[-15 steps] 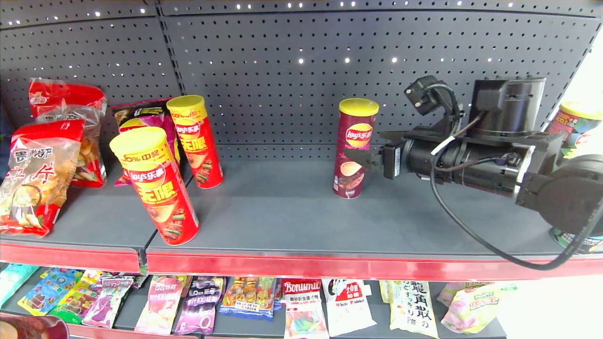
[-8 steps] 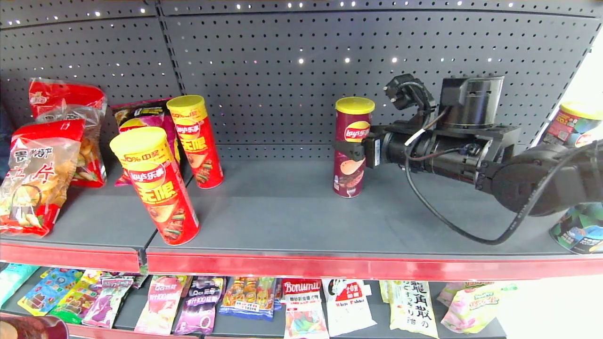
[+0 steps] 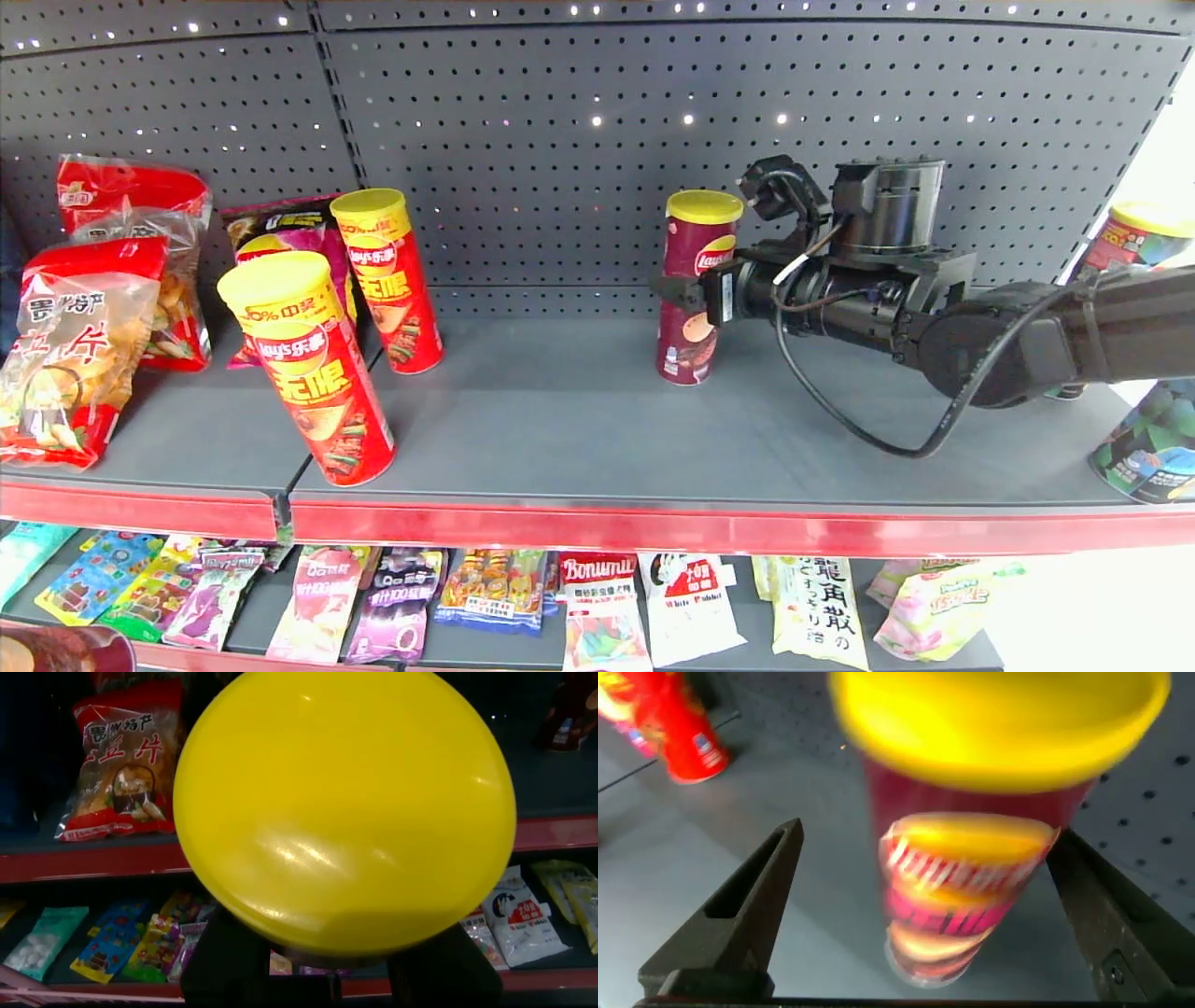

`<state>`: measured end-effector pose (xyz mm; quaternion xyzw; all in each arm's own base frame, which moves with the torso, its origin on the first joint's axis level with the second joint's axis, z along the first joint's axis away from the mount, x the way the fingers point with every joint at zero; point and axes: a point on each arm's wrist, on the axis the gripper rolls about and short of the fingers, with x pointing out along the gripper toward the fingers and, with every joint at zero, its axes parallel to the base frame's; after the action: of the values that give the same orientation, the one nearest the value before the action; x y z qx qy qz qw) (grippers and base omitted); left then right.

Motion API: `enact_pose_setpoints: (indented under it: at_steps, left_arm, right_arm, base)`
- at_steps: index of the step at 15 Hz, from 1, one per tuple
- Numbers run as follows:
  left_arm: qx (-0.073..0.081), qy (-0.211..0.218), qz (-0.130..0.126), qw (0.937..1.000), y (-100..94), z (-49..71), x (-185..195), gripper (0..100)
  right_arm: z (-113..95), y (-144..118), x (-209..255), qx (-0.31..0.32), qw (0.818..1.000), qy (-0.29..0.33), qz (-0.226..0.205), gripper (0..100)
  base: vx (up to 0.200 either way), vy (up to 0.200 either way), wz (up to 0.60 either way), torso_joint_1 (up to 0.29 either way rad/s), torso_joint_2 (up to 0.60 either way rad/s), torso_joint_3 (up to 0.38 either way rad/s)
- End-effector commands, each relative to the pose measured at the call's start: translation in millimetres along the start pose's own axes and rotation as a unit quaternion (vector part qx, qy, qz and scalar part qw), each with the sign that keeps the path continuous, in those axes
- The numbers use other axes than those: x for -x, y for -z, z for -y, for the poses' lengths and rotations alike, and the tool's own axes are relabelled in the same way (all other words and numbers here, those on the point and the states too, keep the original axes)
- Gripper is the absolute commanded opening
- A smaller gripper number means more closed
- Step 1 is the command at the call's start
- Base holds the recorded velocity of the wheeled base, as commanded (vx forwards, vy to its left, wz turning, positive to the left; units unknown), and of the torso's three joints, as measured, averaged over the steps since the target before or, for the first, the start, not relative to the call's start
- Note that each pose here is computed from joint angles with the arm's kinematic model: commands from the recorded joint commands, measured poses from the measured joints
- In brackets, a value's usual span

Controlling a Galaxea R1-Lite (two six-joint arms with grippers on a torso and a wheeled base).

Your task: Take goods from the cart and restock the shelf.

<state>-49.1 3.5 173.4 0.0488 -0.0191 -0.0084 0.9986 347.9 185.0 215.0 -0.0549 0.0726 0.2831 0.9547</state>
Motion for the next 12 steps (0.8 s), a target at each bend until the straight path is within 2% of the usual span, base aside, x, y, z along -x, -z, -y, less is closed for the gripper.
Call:
enact_pose_setpoints:
  at_steps: [1, 6, 7, 11, 12]
  left_arm:
    - [0.000, 0.000, -0.001, 1.0000, -0.1, 0.0, 0, 0]
    - [0.000, 0.000, -0.002, 1.0000, 0.5, 0.1, 0, 0]
    - [0.000, 0.000, -0.003, 1.0000, 0.9, 0.1, 0, 0]
    - [0.000, 0.000, -0.004, 1.0000, 2.1, 0.2, -1, 0]
    - [0.000, 0.000, -0.006, 1.0000, 2.9, 0.3, -1, 0]
  right_arm:
    - [5, 1, -12, 0.000, 1.000, 0.007, 0.002, 100]
    - [11, 5, -23, -0.001, 1.000, 0.021, 0.001, 100]
    - [11, 6, -25, -0.001, 1.000, 0.026, 0.000, 0]
    - [3, 4, -19, 0.001, 0.999, 0.036, -0.002, 0]
    - [-6, -7, -11, 0.002, 0.999, 0.047, 0.008, 0]
  base:
    - [0.000, 0.000, 0.00, 0.000, 0.00, 0.000]
    - [0.000, 0.000, 0.00, 0.000, 0.00, 0.000]
    - [0.000, 0.000, 0.00, 0.000, 0.00, 0.000]
    - [0.000, 0.000, 0.00, 0.000, 0.00, 0.000]
    - [0.000, 0.000, 0.00, 0.000, 0.00, 0.000]
